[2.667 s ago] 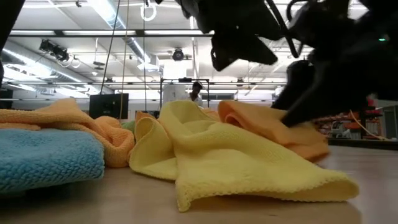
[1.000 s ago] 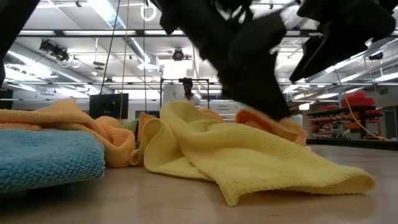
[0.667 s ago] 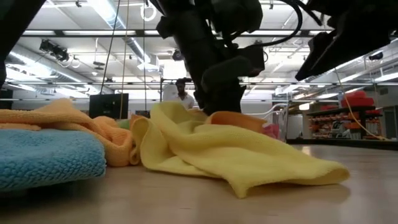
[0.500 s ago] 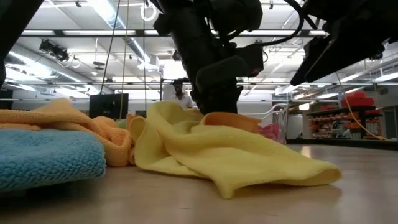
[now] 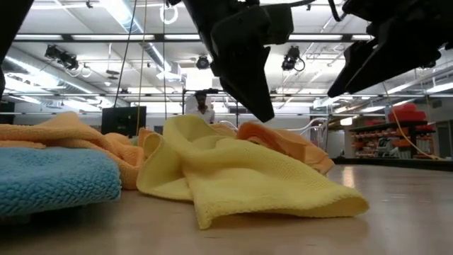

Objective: Fold microfiber towels
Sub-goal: Fold the right orange microfiber cloth

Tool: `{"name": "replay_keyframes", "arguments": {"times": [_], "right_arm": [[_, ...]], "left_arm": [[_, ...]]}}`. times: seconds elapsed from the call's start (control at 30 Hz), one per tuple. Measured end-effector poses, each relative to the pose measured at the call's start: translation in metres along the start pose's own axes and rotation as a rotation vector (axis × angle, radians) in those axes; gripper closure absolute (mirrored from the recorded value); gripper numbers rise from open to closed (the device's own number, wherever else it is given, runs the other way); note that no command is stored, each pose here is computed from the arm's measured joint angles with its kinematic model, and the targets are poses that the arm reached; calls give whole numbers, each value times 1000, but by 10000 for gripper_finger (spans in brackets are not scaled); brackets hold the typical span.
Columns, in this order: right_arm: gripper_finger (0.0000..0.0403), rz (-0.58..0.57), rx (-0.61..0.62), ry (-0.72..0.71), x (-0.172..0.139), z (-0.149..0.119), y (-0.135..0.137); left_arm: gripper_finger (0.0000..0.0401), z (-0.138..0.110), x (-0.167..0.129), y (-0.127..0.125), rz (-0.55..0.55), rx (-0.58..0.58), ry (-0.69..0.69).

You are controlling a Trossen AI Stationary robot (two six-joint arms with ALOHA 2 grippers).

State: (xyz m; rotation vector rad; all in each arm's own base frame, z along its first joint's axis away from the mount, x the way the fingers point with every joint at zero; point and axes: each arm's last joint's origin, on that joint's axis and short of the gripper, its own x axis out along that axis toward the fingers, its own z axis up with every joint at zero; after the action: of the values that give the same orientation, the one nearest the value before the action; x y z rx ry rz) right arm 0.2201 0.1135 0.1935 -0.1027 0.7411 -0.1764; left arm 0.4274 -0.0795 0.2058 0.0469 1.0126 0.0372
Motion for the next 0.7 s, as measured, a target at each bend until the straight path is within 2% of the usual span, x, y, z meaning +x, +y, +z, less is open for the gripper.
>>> {"name": "replay_keyframes", "arguments": {"times": [0.17, 0.33, 0.4, 0.57, 0.7], "right_arm": [[75, -3, 3, -8, 0, 1, 0], [75, -1, 14, -12, 0, 1, 1], [75, -2, 15, -10, 0, 1, 1], [75, -4, 26, -5, 0, 0, 0], [75, 0, 27, -5, 0, 0, 2]], "left_arm": [[253, 5, -1, 1, 42, 46, -59], [256, 15, 13, -4, -13, 31, -178], [255, 14, 25, -7, -24, 32, -186], [260, 4, 52, -8, -23, 61, -129], [269, -1, 56, -1, 14, 81, -75]]}}
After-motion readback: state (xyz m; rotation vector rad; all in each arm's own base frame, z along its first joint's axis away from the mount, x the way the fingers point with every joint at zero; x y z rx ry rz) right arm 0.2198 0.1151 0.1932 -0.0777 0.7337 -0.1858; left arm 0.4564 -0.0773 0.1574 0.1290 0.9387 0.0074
